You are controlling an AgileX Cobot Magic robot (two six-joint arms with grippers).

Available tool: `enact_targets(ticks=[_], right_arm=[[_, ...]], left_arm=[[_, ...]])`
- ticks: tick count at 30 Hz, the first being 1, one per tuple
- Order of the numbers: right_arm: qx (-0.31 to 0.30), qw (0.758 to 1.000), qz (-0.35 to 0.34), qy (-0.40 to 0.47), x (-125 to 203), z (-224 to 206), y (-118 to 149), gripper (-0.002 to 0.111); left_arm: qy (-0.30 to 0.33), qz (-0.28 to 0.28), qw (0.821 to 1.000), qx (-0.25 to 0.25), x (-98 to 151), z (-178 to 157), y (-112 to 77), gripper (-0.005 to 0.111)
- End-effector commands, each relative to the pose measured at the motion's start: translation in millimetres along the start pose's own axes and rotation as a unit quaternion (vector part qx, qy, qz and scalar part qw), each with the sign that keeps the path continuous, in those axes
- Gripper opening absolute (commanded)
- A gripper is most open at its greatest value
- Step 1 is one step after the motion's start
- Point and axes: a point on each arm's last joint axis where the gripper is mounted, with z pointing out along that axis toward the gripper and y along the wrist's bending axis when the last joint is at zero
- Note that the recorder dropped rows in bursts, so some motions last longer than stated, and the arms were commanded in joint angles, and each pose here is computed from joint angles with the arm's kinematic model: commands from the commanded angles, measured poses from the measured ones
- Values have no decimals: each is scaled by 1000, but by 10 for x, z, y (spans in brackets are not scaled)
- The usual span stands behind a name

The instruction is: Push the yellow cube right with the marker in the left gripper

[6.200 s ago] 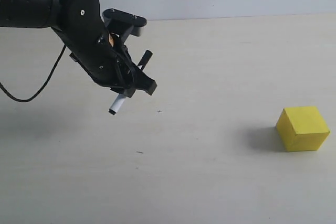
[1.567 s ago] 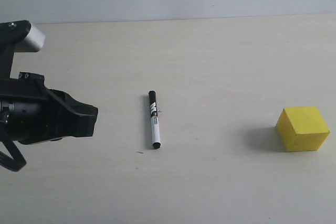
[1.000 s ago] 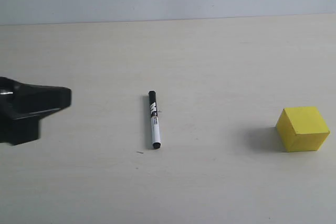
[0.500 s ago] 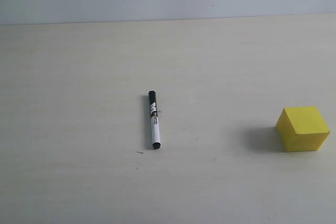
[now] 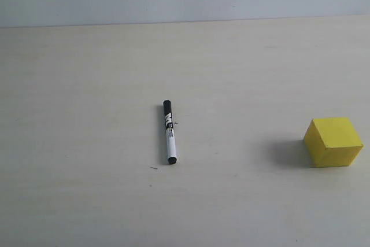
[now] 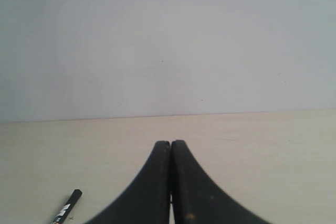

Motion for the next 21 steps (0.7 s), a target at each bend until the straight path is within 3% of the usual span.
enact_targets(ticks=[1, 7, 21], right_arm=[[0, 1000, -4, -3, 7, -3, -2, 0], [0, 1000, -4, -3, 7, -3, -2, 0], [0, 1000, -4, -3, 7, -3, -2, 0]], left_arm=[[-20, 18, 1000, 0, -14, -42, -1, 0], [-3, 78, 997, -21, 15, -42, 27, 0], [-4, 71, 997, -38, 12, -43, 48, 0]])
